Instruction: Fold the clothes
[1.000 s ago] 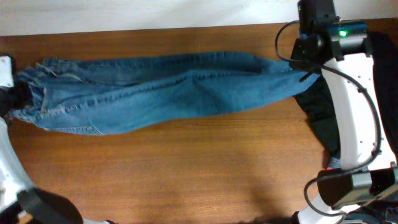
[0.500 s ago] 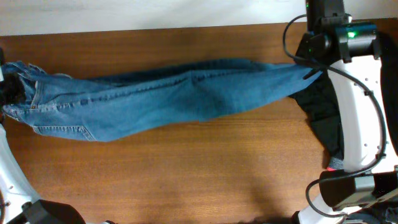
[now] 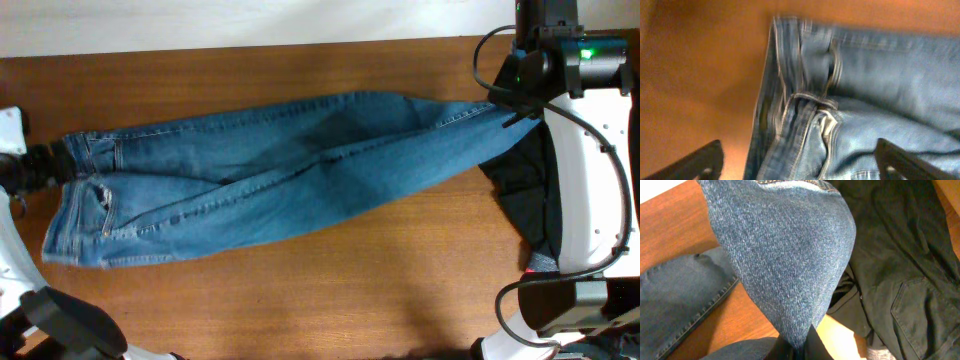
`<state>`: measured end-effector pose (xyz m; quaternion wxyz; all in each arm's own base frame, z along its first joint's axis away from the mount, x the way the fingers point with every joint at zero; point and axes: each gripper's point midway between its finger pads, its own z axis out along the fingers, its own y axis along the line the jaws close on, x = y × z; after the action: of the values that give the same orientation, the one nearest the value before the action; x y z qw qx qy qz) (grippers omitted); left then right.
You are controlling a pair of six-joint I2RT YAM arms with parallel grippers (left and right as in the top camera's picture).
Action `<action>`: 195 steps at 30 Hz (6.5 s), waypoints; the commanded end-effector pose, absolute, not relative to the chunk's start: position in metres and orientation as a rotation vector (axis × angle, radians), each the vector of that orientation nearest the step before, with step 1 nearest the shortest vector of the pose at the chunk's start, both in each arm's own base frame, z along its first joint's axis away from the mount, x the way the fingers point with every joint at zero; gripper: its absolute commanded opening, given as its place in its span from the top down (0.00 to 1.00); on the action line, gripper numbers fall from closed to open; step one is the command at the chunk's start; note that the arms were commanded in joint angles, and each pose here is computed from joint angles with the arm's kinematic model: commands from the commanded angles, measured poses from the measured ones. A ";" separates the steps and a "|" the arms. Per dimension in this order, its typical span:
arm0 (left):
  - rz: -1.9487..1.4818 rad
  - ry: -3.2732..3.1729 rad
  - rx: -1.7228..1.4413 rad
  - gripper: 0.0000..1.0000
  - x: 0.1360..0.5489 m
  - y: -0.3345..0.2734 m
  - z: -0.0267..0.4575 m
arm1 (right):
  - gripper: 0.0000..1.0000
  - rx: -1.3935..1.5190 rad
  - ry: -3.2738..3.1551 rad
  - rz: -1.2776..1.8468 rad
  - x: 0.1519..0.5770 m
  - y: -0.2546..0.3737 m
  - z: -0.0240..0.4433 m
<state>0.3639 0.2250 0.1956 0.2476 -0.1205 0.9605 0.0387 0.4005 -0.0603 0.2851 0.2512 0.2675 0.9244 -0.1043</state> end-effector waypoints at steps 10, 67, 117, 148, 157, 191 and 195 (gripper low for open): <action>0.423 2.927 -0.931 0.01 0.261 0.240 0.169 | 0.96 0.755 2.493 -0.299 0.396 -0.066 0.292; 0.311 3.101 -0.642 1.00 0.254 0.232 0.029 | 0.96 0.726 2.537 -0.324 0.388 -0.066 0.289; -0.239 2.345 -0.594 1.00 0.460 0.258 0.138 | 0.96 0.902 2.445 -0.236 0.515 -0.125 0.167; -0.168 2.192 -0.612 0.01 0.531 0.263 0.114 | 0.24 0.691 2.587 -0.087 0.546 -0.103 0.101; -0.231 2.322 -0.689 0.01 0.504 0.261 0.111 | 0.21 0.698 2.469 -0.080 0.568 -0.119 0.115; -0.167 2.325 -0.566 0.01 0.486 0.249 0.166 | 0.00 0.625 2.615 0.663 0.498 -0.128 0.153; -0.157 2.374 -0.473 0.01 0.472 0.228 0.185 | 0.00 0.513 2.697 0.666 0.487 -0.110 0.148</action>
<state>0.4760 0.2429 0.1284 0.3131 -0.2401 0.9150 -0.0839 0.4875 -0.1299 0.1399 0.1521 0.2521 0.9285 0.2262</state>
